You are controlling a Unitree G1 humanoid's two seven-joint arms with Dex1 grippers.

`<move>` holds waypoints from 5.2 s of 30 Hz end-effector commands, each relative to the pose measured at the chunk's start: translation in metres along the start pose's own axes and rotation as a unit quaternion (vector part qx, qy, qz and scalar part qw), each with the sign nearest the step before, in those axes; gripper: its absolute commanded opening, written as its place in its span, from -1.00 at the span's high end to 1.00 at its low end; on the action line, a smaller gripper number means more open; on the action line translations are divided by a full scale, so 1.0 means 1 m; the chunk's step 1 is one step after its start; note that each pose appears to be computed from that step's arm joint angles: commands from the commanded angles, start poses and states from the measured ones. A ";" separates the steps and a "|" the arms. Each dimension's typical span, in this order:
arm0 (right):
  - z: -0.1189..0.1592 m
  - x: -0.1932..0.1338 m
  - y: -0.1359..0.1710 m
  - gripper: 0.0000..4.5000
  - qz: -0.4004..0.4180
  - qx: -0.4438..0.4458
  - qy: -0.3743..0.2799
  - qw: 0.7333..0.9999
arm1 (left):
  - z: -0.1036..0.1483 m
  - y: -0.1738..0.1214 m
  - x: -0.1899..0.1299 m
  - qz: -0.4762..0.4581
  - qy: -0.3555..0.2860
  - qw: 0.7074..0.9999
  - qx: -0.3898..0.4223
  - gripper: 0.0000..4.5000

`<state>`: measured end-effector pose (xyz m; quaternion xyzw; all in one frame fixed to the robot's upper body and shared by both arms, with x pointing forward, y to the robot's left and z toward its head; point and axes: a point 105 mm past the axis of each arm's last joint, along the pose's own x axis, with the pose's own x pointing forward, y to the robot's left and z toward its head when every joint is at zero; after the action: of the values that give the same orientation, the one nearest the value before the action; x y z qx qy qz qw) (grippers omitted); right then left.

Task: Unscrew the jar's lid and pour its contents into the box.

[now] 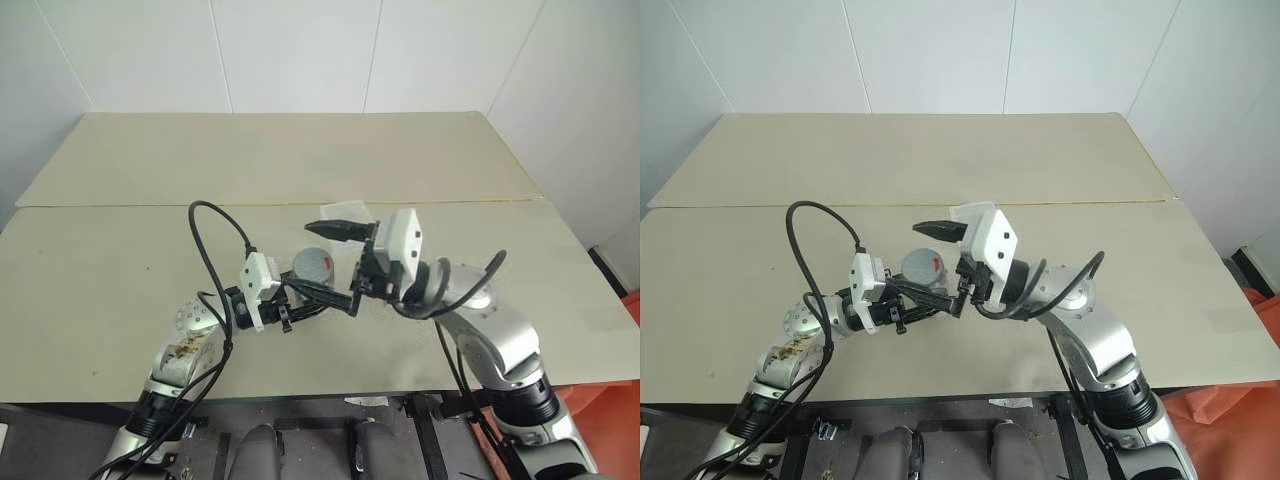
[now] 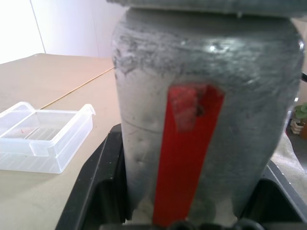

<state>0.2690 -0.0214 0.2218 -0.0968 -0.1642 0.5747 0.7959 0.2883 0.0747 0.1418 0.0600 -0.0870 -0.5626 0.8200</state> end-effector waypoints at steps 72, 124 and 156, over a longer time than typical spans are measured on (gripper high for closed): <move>-0.001 -0.011 -0.018 -0.99 -0.016 -0.042 0.003 0.999 | 0.007 0.006 -0.011 0.005 -0.020 1.000 0.016 0.00; 0.001 0.006 -0.014 -0.99 0.013 -0.051 -0.003 0.999 | 0.003 0.003 -0.008 -0.003 -0.017 1.000 0.024 0.00; 0.015 -0.048 -0.024 -0.99 0.002 -0.023 0.003 1.000 | 0.003 0.010 -0.011 -0.006 -0.019 0.999 0.029 0.00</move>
<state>0.2822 -0.0742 0.2202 -0.1204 -0.1491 0.5601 0.8059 0.2942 0.0894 0.1344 0.0676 -0.0926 -0.5623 0.8190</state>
